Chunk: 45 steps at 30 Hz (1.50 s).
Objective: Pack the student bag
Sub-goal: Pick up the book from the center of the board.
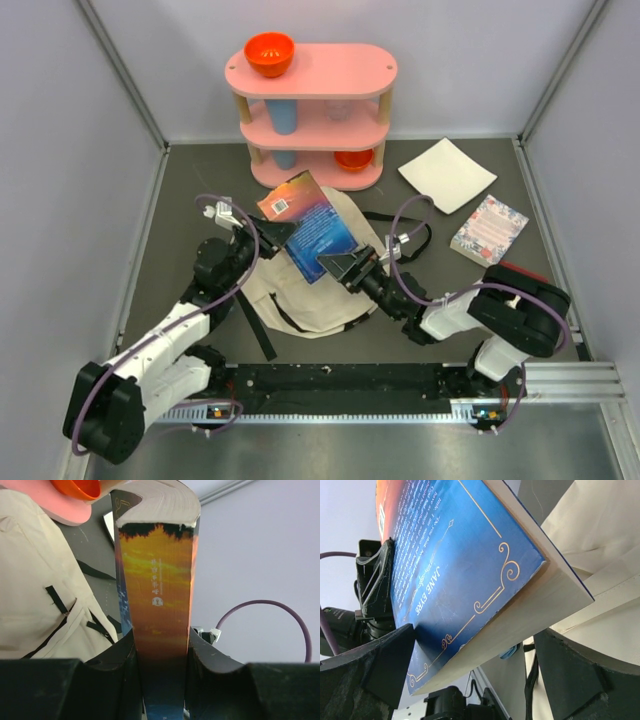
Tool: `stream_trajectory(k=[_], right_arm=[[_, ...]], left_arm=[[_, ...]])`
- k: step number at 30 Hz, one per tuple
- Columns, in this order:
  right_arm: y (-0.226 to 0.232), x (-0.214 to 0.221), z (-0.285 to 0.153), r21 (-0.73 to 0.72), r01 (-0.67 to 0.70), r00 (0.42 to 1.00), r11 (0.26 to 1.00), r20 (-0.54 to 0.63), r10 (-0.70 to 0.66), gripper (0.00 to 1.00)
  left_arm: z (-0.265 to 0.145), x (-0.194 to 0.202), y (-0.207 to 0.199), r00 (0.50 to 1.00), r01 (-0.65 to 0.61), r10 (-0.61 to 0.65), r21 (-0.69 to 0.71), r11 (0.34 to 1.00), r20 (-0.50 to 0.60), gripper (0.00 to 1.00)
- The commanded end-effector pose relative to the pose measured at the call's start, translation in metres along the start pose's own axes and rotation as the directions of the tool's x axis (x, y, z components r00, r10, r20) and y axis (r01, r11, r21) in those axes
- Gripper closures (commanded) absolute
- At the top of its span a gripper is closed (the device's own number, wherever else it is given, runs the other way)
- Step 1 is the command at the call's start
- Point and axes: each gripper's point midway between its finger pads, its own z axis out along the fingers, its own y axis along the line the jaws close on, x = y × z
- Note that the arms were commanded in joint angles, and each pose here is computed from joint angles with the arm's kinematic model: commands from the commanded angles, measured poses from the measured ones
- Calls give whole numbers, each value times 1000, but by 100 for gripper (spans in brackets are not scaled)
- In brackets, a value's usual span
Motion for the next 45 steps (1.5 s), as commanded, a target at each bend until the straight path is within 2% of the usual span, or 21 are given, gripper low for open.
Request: stream_trajectory(k=[1, 11, 22, 26, 36, 45], right_arm=[[75, -23, -17, -288, -2, 996, 958, 90, 30, 1], [94, -34, -28, -335, 109, 988, 936, 143, -64, 1], [110, -46, -46, -380, 153, 980, 912, 178, -90, 1], [114, -51, -51, -389, 147, 979, 909, 187, -78, 2], [126, -58, -63, -427, 158, 976, 890, 202, -76, 13], [127, -64, -72, -430, 173, 971, 886, 227, -79, 26]], left_arm=[[-18, -41, -109, 993, -1, -49, 405, 914, 111, 100], [-17, -11, -87, 994, 107, -100, 381, 918, -40, 100], [-16, 0, -74, 991, 136, -118, 383, 914, -71, 100], [-12, 12, -74, 988, 128, -83, 392, 911, -129, 100], [-5, 27, -59, 981, 147, -83, 385, 911, -177, 100], [-4, 38, -60, 972, 114, -18, 406, 907, -233, 100]])
